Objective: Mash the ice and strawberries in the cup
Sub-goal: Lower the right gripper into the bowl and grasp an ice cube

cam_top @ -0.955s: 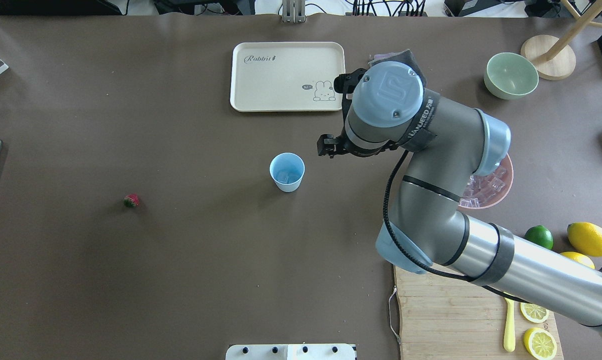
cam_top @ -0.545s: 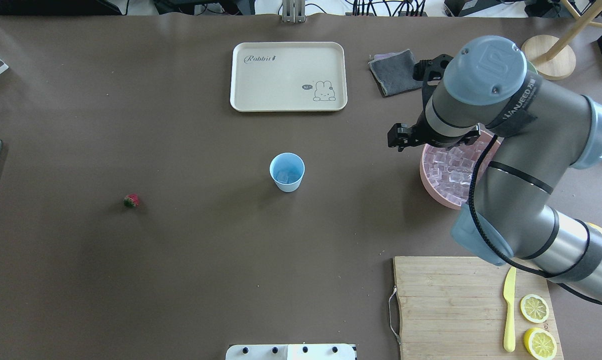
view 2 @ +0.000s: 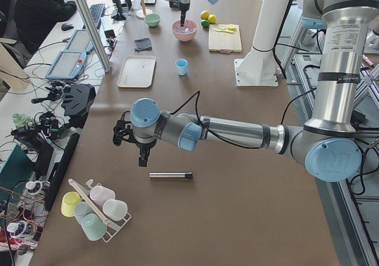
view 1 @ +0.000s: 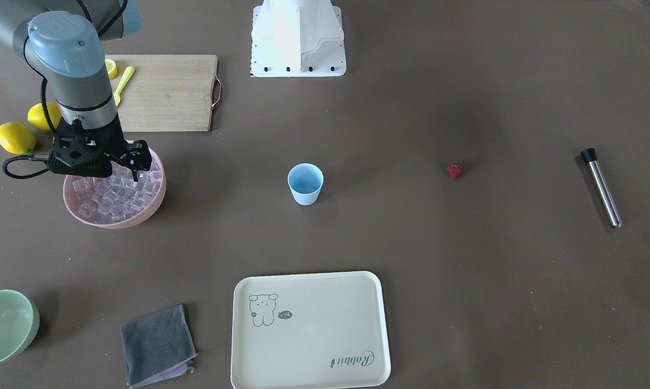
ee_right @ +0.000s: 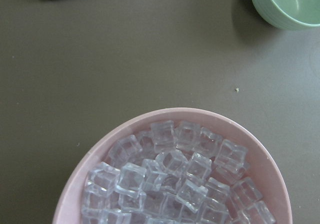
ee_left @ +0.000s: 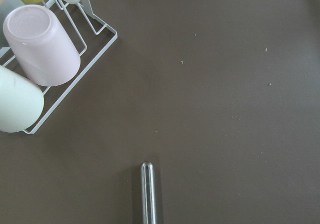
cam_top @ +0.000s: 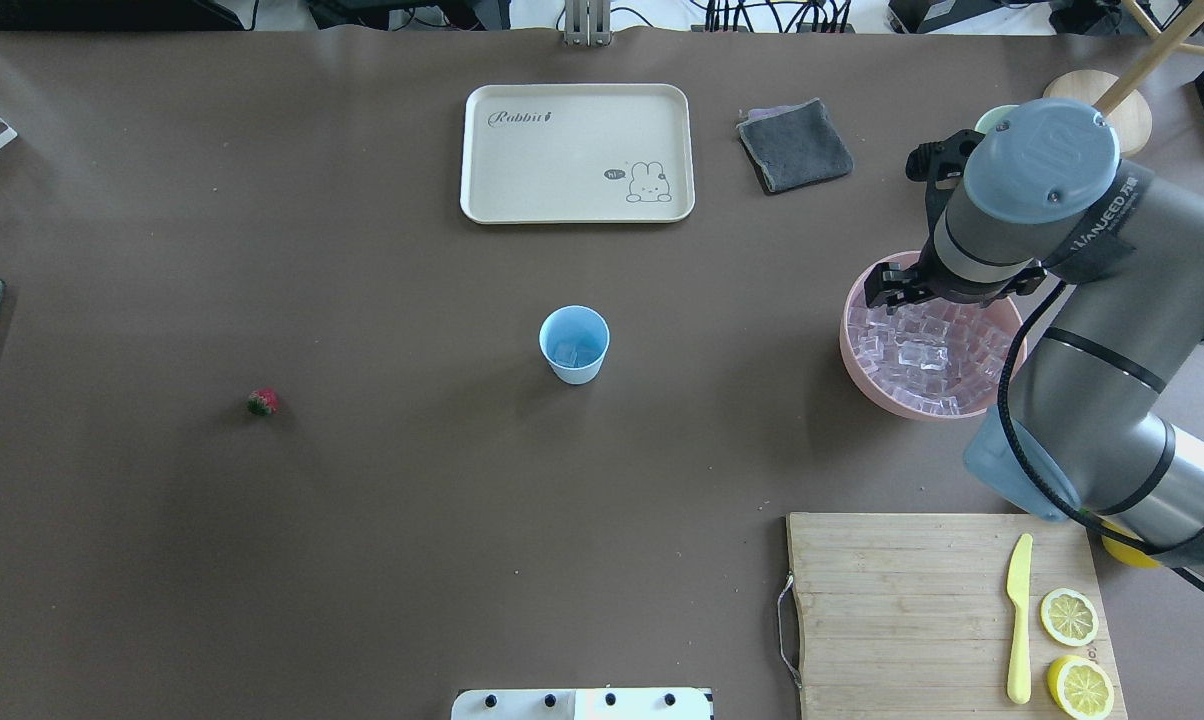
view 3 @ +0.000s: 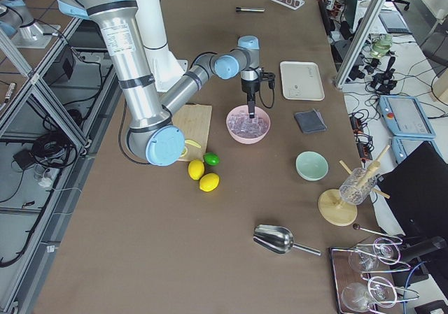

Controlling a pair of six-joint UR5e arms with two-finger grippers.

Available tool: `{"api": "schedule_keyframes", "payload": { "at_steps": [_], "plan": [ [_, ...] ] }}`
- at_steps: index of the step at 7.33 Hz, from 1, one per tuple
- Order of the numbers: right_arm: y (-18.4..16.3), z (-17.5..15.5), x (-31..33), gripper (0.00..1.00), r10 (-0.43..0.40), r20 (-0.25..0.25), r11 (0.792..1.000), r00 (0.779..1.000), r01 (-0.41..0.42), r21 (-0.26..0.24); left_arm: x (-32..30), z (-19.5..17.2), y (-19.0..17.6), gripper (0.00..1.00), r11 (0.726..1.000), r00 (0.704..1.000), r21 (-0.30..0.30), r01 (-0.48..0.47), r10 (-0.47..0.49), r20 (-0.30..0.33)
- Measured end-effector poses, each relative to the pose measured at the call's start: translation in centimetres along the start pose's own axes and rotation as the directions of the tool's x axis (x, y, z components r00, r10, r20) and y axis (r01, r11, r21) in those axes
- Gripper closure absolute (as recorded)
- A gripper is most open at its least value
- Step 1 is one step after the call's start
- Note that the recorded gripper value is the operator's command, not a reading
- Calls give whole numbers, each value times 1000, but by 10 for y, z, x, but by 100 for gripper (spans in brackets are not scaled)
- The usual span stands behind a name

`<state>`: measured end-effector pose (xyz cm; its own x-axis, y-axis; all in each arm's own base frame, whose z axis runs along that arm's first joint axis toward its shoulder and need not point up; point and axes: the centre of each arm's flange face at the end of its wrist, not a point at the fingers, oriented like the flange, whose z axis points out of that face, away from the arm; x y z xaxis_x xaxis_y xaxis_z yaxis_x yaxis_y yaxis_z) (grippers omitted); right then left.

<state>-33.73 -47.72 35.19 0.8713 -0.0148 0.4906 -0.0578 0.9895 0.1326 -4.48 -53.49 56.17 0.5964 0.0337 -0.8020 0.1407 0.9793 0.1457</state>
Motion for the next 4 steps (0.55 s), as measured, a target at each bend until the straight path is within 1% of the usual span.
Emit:
{"api": "schedule_keyframes", "payload": {
  "at_steps": [1,2,3,4],
  "plan": [
    [-2,5,5,2,-113,-21,994,993,113,9,1,0,-1,2,1000,1000,1,-1,1,0],
    [-9,6,15,1,-301,-47,953,952,302,17,2,-1,-1,2,1000,1000,1,-1,1,-1],
    [-14,5,23,1,-429,-56,902,902,430,14,3,-2,-1,2,1000,1000,4,2,-2,-1],
    [-14,5,24,1,-489,-24,872,872,489,10,5,-3,-1,2,1000,1000,7,5,-4,-2]
  ]
}}
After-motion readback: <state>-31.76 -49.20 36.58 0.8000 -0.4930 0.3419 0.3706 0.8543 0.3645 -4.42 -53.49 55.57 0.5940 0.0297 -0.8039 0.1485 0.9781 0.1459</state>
